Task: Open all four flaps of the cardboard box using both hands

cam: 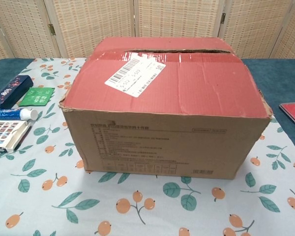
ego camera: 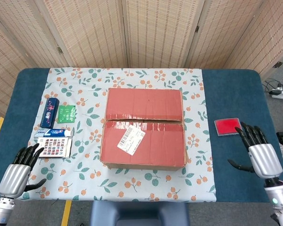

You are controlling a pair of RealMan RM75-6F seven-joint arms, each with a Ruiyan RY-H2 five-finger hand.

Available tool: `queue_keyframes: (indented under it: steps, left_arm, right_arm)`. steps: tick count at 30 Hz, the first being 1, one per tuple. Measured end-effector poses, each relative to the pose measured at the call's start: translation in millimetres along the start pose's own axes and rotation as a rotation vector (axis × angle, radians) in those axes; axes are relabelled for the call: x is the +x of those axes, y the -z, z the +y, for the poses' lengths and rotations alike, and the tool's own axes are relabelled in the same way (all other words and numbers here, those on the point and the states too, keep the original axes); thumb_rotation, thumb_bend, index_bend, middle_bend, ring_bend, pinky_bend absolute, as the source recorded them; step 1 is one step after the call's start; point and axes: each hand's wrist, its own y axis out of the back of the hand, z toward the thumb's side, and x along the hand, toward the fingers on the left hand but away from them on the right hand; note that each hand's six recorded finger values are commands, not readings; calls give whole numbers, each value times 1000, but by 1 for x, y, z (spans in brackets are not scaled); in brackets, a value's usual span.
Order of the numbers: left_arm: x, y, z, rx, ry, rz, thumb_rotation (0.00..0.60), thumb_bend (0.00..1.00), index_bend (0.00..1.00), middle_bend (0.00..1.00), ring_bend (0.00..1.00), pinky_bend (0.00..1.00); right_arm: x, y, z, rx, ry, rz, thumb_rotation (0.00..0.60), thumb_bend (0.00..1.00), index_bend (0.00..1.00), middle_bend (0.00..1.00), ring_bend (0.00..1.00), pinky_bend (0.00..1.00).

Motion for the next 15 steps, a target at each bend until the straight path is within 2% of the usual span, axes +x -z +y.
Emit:
queue_keyframes:
  steps: [9, 15]
  left_arm:
    - [0, 9, 5, -20, -11, 21, 600, 290, 0, 0, 0, 0]
    - [-1, 13, 8, -31, -20, 31, 600, 290, 0, 0, 0, 0]
  right_arm:
    - [-78, -47, 8, -91, -59, 136, 414, 244, 12, 0, 0, 32]
    - [-111, -74, 9, -104, -65, 172, 417, 245, 26, 0, 0, 31]
